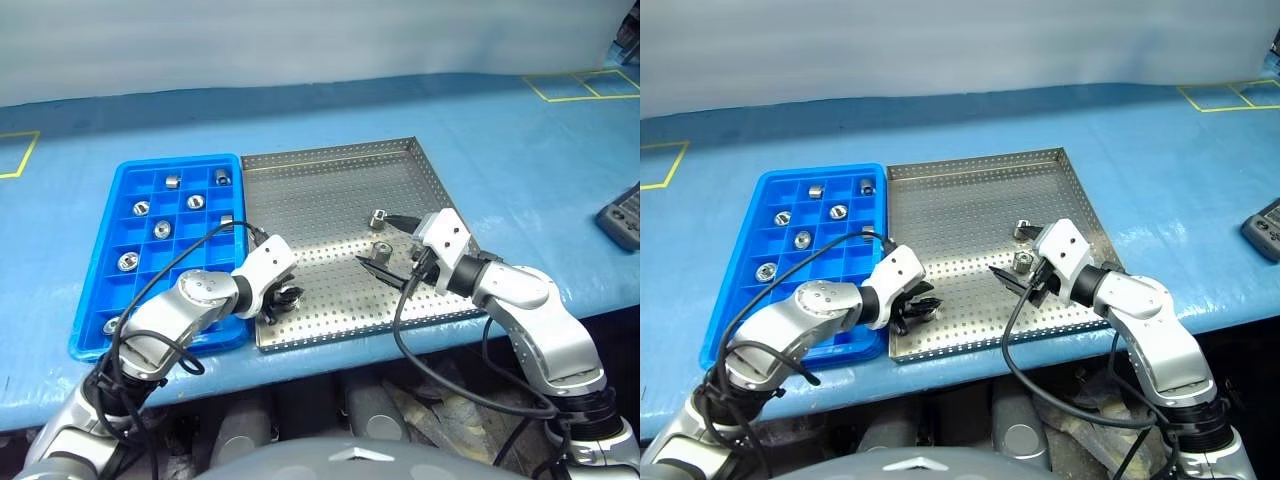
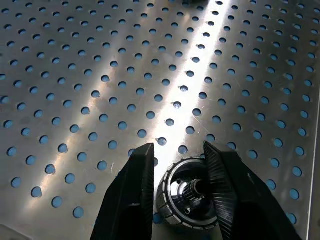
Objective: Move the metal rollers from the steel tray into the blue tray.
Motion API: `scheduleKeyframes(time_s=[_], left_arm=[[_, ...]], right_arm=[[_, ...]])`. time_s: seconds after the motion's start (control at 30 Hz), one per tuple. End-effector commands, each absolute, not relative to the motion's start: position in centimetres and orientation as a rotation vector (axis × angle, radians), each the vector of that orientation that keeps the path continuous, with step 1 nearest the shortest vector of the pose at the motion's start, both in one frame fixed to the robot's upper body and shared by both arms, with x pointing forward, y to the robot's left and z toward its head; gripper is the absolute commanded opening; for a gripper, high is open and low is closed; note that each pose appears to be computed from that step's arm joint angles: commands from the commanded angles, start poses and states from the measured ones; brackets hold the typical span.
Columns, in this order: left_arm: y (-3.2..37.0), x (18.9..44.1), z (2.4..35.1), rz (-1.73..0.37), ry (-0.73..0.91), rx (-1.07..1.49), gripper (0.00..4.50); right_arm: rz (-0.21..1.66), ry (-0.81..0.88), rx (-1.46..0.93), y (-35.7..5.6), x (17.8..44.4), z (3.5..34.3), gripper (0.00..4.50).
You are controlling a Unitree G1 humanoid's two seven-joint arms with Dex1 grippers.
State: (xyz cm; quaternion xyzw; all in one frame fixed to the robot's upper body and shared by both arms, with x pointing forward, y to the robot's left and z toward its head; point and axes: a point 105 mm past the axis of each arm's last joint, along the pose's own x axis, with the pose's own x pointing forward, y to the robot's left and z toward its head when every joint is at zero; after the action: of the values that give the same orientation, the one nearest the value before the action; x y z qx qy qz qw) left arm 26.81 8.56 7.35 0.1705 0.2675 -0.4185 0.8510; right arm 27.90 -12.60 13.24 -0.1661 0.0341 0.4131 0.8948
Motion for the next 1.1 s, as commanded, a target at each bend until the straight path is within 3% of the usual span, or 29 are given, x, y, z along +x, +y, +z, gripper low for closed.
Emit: scheduleKeyframes(time_s=[0.03, 0.23, 0.57, 0.67, 0.77, 1.1], left_arm=[[8.4, 27.3, 9.5, -0.883, 0.479, 0.260, 1.68], [9.0, 28.3, 11.9, -0.848, 0.387, 0.190, 1.68], [8.6, 25.8, 12.4, -1.011, 0.395, 0.416, 1.68], [9.4, 26.1, 12.6, -1.006, 0.406, 0.498, 2.21], [10.3, 26.7, 12.7, -0.970, 0.436, 0.557, 3.19], [10.0, 26.8, 13.2, -1.130, 0.475, 0.765, 3.19]], right_arm=[[0.870, 0.027, -0.353, -12.2, 28.0, 14.1, 4.50], [0.875, 0.028, -0.352, -12.1, 28.0, 14.0, 4.50], [0.881, 0.028, -0.351, -12.1, 28.0, 13.9, 4.50], [0.878, 0.024, -0.351, -12.1, 28.1, 13.9, 4.50], [0.880, 0.022, -0.348, -12.0, 28.1, 13.8, 4.50], [0.885, 0.014, -0.341, -11.7, 28.2, 13.7, 4.50]])
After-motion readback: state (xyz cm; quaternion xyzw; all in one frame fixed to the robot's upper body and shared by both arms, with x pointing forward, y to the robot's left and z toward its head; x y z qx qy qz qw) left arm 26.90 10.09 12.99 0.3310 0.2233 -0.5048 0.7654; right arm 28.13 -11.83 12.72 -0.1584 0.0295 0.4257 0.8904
